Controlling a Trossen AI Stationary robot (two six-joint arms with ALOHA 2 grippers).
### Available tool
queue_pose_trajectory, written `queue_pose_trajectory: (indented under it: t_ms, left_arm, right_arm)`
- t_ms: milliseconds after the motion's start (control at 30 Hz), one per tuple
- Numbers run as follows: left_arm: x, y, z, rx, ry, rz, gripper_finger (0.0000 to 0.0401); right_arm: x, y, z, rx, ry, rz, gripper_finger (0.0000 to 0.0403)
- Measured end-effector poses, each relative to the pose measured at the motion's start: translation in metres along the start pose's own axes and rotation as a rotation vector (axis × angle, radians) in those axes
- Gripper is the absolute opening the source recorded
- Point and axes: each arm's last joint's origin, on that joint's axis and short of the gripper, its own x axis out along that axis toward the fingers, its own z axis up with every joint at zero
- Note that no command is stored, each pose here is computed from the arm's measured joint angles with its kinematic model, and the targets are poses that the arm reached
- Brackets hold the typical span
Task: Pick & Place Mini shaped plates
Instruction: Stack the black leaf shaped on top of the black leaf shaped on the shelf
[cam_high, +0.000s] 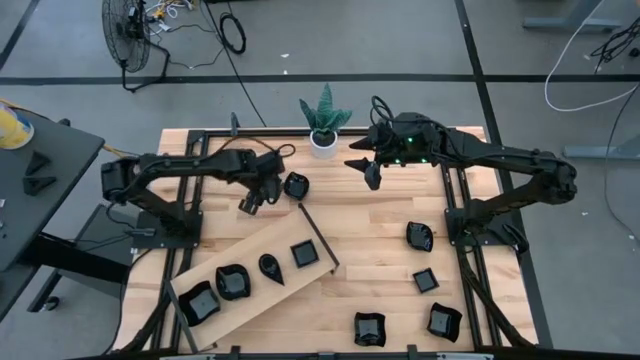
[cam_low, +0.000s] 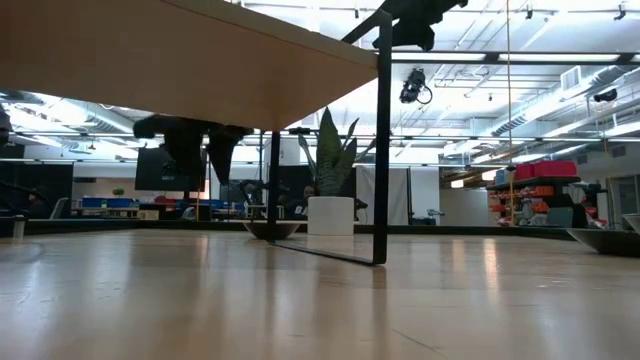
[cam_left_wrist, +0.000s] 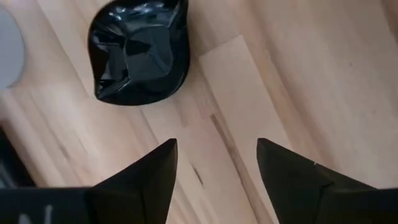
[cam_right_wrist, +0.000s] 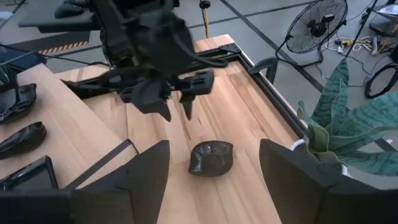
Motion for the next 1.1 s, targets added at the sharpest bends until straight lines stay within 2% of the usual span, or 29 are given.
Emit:
queue_pose_trajectory:
  t_ms: [267, 533, 833, 1100]
  left_arm:
    - [0.024, 0.017, -0.002, -0.015, 0.002, 0.036, 0.0227]
    - [0.040, 0.026, 0.007, 0.083, -0.047, 0.091, 0.0227]
    - [0.052, 0.016, 0.018, 0.238, -0.039, 0.056, 0.0227]
    - [0.069, 0.012, 0.022, 0.255, -0.008, 0.046, 0.0227]
  right_arm:
    - [0.000, 0.000, -0.002, 0.000, 0.018, -0.001, 0.0251]
    - [0.000, 0.000, -0.003, -0.008, 0.031, -0.004, 0.0251]
    - [0.000, 0.000, -0.003, -0.054, 0.032, -0.003, 0.0251]
    - [0.000, 0.000, -0.003, -0.087, 0.031, -0.003, 0.0251]
